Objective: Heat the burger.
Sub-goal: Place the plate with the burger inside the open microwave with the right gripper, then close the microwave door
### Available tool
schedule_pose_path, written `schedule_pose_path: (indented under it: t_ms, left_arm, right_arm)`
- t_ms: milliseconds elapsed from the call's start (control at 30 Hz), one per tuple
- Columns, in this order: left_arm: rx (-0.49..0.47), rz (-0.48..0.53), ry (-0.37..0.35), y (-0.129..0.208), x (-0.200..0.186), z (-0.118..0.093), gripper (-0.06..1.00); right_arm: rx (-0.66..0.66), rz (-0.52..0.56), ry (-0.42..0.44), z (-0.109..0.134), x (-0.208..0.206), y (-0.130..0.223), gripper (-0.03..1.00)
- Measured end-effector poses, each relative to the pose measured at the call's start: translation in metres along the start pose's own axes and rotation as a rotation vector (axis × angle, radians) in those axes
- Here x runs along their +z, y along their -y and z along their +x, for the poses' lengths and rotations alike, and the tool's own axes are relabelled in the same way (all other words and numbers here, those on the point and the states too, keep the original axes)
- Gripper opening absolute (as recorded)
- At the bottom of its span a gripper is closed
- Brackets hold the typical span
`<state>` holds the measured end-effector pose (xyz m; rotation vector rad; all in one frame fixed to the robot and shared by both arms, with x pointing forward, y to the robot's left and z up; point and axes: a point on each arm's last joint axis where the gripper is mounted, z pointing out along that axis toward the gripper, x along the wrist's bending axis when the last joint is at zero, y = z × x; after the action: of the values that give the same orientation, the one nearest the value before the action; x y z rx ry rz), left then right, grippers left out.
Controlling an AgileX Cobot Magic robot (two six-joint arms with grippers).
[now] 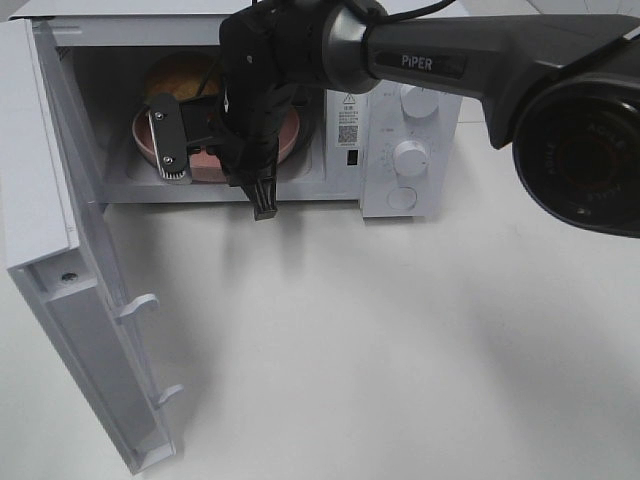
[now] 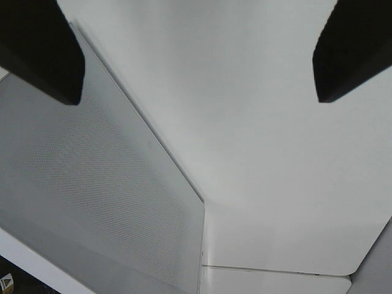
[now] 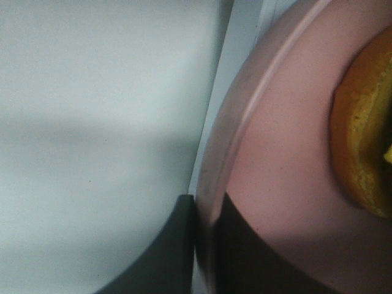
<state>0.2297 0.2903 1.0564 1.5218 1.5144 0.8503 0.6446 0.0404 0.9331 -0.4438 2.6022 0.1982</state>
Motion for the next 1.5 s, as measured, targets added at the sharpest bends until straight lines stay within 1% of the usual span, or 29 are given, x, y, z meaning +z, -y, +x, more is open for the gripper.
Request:
schedule_pose_path:
  t_ms: [100, 133, 167, 200, 233, 267, 300, 333, 367, 400, 433, 467, 500, 567, 767, 933, 967, 1000, 1067, 1100, 1133, 1167, 1200, 1233, 1267, 1300, 1433, 1500]
  left_arm:
    - [0.0, 0.0, 0.0, 0.0, 0.0, 0.0, 0.93]
    - [0.0, 0.0, 0.0, 0.0, 0.0, 0.0, 0.93]
    - [0.0, 0.0, 0.0, 0.0, 0.0, 0.0, 0.93]
    - [0.0, 0.0, 0.0, 0.0, 0.0, 0.0, 0.93]
    - [0.0, 0.0, 0.0, 0.0, 0.0, 0.0, 0.93]
    - [0.0, 0.0, 0.0, 0.0, 0.0, 0.0, 0.93]
    - [0.0, 0.0, 0.0, 0.0, 0.0, 0.0, 0.93]
    - [0.0, 0.0, 0.0, 0.0, 0.0, 0.0, 0.93]
    - [0.0, 0.0, 0.0, 0.0, 0.0, 0.0, 0.93]
    - [0.0, 0.0, 0.0, 0.0, 0.0, 0.0, 0.93]
    - [0.0, 0.0, 0.0, 0.0, 0.0, 0.0, 0.93]
    - [0.0, 0.0, 0.0, 0.0, 0.0, 0.0, 0.93]
    - [0.0, 0.0, 0.0, 0.0, 0.0, 0.0, 0.93]
    - [0.0, 0.0, 0.0, 0.0, 0.0, 0.0, 0.93]
    - [0.0, 0.0, 0.0, 0.0, 0.0, 0.0, 0.93]
    - [0.0, 0.0, 0.0, 0.0, 0.0, 0.0, 0.93]
    - [0.0, 0.0, 0.0, 0.0, 0.0, 0.0, 0.93]
    - [0.0, 0.0, 0.0, 0.0, 0.0, 0.0, 0.93]
    - [0.0, 0.0, 0.0, 0.0, 0.0, 0.0, 0.93]
    - [0.0, 0.0, 0.0, 0.0, 0.0, 0.0, 0.93]
    - [0.0, 0.0, 0.0, 0.0, 0.0, 0.0, 0.93]
    - [0.0, 0.0, 0.0, 0.0, 0.0, 0.0, 0.93]
    - [0.0, 0.0, 0.0, 0.0, 0.0, 0.0, 0.93]
    - [0.0, 0.0, 0.0, 0.0, 0.0, 0.0, 0.93]
    - [0.0, 0.0, 0.0, 0.0, 0.0, 0.0, 0.93]
    - [0.0, 0.0, 0.0, 0.0, 0.0, 0.0, 0.93]
    - [0.0, 0.0, 0.0, 0.0, 0.0, 0.0, 0.93]
    - [0.0, 0.0, 0.0, 0.0, 0.0, 0.0, 0.93]
  right_arm:
    - [0.028, 0.003, 0.005, -0.002, 0.0, 0.004, 0.07]
    - [0.036, 0.004, 0.02, -0.004, 0.001, 0.006, 0.09]
    - [0.036, 0.004, 0.02, -0.004, 0.001, 0.006, 0.09]
    - [0.041, -0.001, 0.039, -0.007, 0.0, 0.007, 0.13]
    - [0.041, -0.001, 0.039, -0.007, 0.0, 0.007, 0.13]
    - [0.045, -0.006, 0.052, -0.008, -0.001, 0.007, 0.15]
    - [0.054, -0.01, 0.063, -0.01, -0.002, 0.007, 0.21]
    - [0.054, -0.01, 0.063, -0.01, -0.002, 0.007, 0.21]
    - [0.064, -0.013, 0.067, -0.011, -0.002, 0.006, 0.23]
    - [0.074, -0.013, 0.068, -0.011, -0.002, 0.006, 0.28]
    - [0.074, -0.013, 0.068, -0.011, -0.002, 0.006, 0.28]
    - [0.091, -0.014, 0.068, -0.011, -0.002, 0.006, 0.34]
    - [0.091, -0.014, 0.068, -0.011, -0.002, 0.006, 0.34]
    - [0.097, -0.014, 0.067, -0.011, -0.002, 0.006, 0.4]
    - [0.11, -0.024, 0.057, -0.009, -0.002, 0.006, 0.44]
    - [0.112, -0.026, 0.032, -0.005, 0.0, 0.006, 0.48]
    - [0.118, -0.03, 0.025, -0.004, 0.001, 0.006, 0.5]
    - [0.118, -0.03, 0.025, -0.004, 0.001, 0.006, 0.5]
    - [0.124, -0.041, 0.017, -0.002, -0.002, 0.005, 0.57]
    - [0.124, -0.041, 0.017, -0.002, -0.002, 0.005, 0.57]
    - [0.111, -0.046, 0.021, -0.001, -0.005, 0.006, 0.63]
    - [0.109, -0.051, 0.023, 0.0, -0.006, 0.006, 0.65]
    - [0.109, -0.051, 0.023, 0.0, -0.006, 0.006, 0.65]
    - [0.098, -0.054, 0.022, 0.004, -0.007, 0.006, 0.7]
    - [0.098, -0.054, 0.022, 0.004, -0.007, 0.006, 0.7]
    - [0.081, -0.061, 0.03, 0.006, -0.009, 0.007, 0.74]
    - [0.065, -0.073, 0.049, 0.01, -0.013, 0.009, 0.76]
    - [0.055, -0.091, 0.078, 0.016, -0.019, 0.011, 0.76]
